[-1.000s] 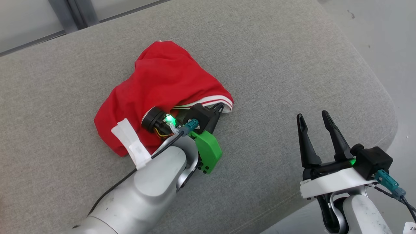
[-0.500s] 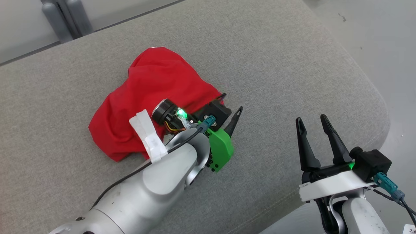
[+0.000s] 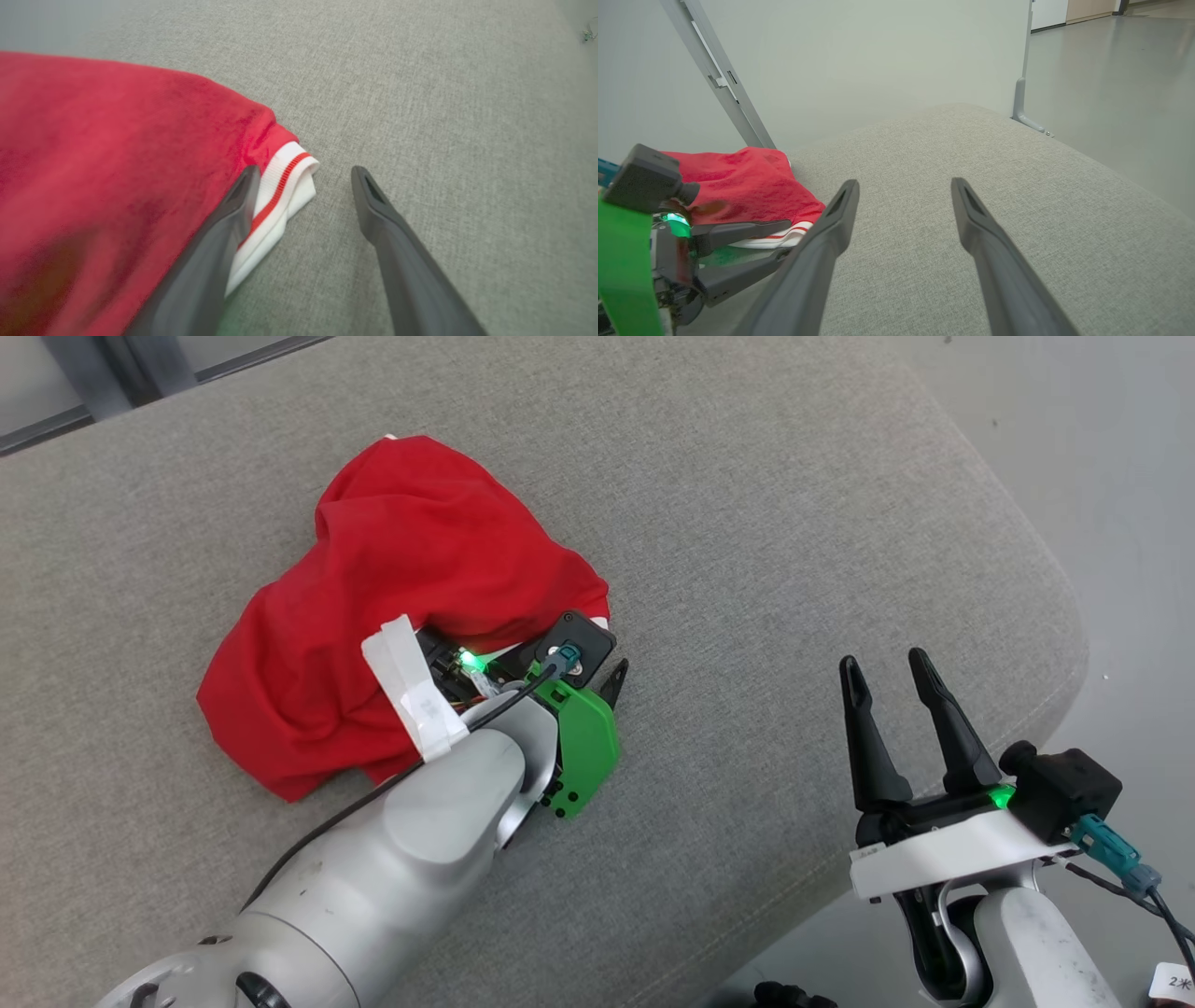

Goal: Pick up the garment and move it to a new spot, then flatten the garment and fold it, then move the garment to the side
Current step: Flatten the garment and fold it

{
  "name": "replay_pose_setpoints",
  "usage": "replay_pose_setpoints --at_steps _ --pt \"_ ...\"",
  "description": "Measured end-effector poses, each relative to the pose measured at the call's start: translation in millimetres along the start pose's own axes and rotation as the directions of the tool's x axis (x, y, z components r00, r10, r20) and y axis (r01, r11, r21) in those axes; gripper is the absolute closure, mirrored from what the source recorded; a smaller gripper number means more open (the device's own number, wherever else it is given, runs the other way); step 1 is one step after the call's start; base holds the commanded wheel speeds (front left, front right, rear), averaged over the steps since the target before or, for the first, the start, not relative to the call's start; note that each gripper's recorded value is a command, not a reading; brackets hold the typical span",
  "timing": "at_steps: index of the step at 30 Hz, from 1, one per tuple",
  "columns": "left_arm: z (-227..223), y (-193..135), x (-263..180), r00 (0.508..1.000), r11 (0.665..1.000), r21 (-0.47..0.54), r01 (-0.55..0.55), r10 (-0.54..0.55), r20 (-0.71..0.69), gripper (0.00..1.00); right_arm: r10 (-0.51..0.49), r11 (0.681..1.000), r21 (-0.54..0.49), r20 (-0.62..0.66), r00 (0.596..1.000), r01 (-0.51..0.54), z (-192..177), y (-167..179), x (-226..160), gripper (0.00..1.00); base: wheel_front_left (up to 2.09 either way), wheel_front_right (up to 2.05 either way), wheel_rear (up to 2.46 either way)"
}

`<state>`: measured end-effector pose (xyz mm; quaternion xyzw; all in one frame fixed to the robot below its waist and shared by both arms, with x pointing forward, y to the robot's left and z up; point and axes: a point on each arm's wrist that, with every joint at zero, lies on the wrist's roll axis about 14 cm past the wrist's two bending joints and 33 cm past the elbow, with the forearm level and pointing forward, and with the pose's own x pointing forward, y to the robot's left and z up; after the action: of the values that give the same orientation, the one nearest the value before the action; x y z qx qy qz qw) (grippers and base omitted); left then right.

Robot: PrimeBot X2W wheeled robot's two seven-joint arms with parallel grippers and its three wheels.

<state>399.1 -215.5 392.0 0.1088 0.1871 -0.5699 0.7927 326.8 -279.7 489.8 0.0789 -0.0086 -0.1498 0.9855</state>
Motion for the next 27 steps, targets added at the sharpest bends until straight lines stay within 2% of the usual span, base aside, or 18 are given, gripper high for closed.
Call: replay_pose_setpoints --at_steps 2,3,4,5,10,12,13,15,18,23,24,27 --pt "-4.7 3.6 3.0 1.0 1.0 0.006 -0.006 0.006 -0.017 0.0 -0.006 1.0 -0.001 -0.005 1.0 0.006 -1.1 -1.5 -0.3 0.0 0.0 0.0 0.0" --pt "-6.4 5.6 4.6 1.0 1.0 0.003 -0.009 0.009 -0.024 0.05 -0.01 1.0 0.003 -0.008 1.0 0.01 -1.9 -2.2 -0.7 0.0 0.0 0.0 0.0" --pt "-8.1 9.1 7.4 0.999 1.0 -0.004 -0.016 0.016 -0.03 0.95 -0.016 1.0 0.004 -0.011 1.0 0.016 -2.4 -3.8 -1.1 0.0 0.0 0.0 0.0" --pt "-8.5 10.2 8.2 0.999 1.0 -0.008 -0.018 0.017 -0.029 1.0 -0.019 1.0 0.005 -0.012 1.0 0.019 -2.6 -4.7 -1.2 0.0 0.0 0.0 0.0" --pt "7.9 14.5 7.3 0.998 0.996 -0.093 -0.014 0.019 0.063 1.0 -0.032 0.999 0.002 -0.011 0.999 0.032 -2.5 -9.0 -0.4 0.0 0.0 0.0 0.0" --pt "38.3 11.7 4.7 0.986 0.989 -0.147 0.024 0.001 0.164 1.0 -0.031 1.0 0.003 -0.007 0.999 0.031 -1.8 -9.3 -0.5 0.0 0.0 0.0 0.0" --pt "62.9 10.8 1.6 0.971 0.982 -0.184 0.053 -0.008 0.237 1.0 -0.029 1.0 0.003 -0.006 1.0 0.029 -1.4 -8.9 -0.8 0.0 0.0 0.0 0.0" --pt "112.4 7.4 -8.6 0.927 0.974 -0.195 0.114 -0.034 0.373 1.0 -0.021 1.0 0.007 0.0 1.0 0.021 -0.1 -7.0 -2.1 0.0 0.0 0.0 0.0" --pt "190.0 9.6 -34.2 0.837 0.973 -0.169 0.157 -0.04 0.546 1.0 -0.004 1.0 0.014 0.004 1.0 0.004 0.1 -2.0 -7.1 0.0 0.0 0.0 0.0" --pt "310.8 33.8 -99.9 0.65 0.971 -0.189 0.148 0.048 0.759 1.0 0.036 0.999 0.021 0.033 0.999 -0.037 7.4 8.9 -16.3 0.0 0.0 0.0 0.0" --pt "333.8 38.8 -117.2 0.602 0.961 -0.219 0.17 0.075 0.795 1.0 0.04 0.999 0.022 0.045 0.998 -0.041 10.8 9.3 -17.6 0.0 0.0 0.0 0.0" --pt "375.0 55.7 -157.7 0.505 0.937 -0.295 0.186 0.166 0.847 1.0 0.058 0.998 0.026 0.063 0.996 -0.06 15.1 13.9 -21.7 0.0 0.0 0.0 0.0"
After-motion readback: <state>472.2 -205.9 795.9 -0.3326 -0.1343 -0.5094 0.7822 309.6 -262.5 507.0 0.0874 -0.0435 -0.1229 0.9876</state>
